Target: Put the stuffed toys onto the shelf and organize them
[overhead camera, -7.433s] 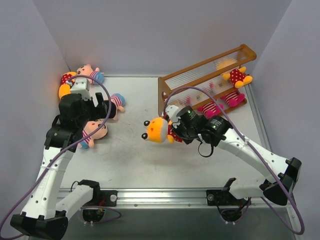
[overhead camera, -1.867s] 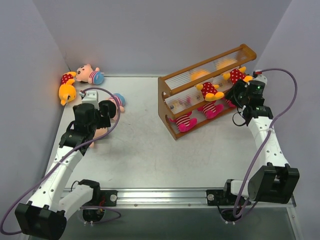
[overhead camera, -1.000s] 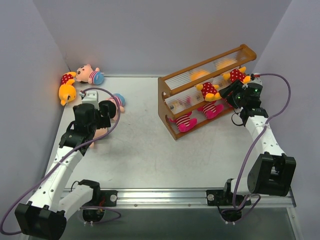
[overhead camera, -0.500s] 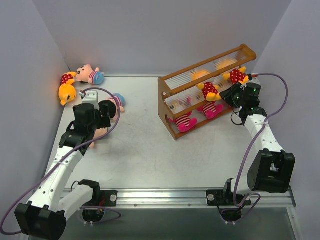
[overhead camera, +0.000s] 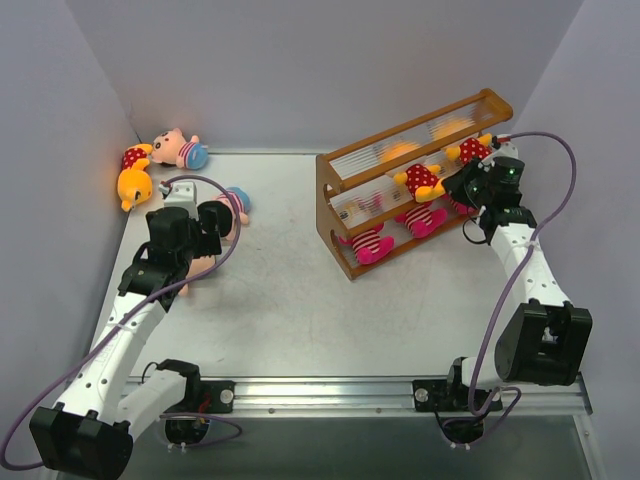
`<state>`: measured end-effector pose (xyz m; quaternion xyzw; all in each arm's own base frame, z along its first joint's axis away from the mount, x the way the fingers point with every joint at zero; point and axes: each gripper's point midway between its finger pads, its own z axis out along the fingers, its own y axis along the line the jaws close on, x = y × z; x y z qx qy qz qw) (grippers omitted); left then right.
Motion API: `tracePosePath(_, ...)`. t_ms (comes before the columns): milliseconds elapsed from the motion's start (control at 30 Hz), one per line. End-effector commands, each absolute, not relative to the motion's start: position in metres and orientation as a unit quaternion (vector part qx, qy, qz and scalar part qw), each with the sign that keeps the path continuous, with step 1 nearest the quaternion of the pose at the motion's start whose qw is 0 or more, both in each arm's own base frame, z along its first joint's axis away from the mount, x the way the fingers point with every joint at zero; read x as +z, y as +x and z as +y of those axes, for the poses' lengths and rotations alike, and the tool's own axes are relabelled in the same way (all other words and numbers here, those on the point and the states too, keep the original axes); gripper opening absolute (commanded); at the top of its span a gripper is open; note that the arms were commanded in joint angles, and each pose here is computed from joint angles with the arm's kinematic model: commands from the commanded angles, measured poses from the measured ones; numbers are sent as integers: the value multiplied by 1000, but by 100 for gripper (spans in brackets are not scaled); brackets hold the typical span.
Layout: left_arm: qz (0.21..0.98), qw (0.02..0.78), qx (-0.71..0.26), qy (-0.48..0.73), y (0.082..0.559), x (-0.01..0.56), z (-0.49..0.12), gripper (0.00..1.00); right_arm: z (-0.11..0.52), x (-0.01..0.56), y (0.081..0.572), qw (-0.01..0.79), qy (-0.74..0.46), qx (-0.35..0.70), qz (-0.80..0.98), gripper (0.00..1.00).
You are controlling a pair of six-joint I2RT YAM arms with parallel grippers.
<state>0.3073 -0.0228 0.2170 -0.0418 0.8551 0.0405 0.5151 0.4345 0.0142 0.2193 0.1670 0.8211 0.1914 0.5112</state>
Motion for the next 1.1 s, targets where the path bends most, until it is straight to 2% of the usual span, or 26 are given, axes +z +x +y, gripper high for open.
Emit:
tracePosePath(0,837,544,37,-44,313,233,-24,94,12,236,441,534,128,162,820,0)
tracePosePath(433,838,543,38,-44,313,233,-23,94,12,222,444,535,102,116,830,3)
tracePosePath(1067,837,544,37,-43,313,233,-24,94,6,248,442,575,70,51,813,6)
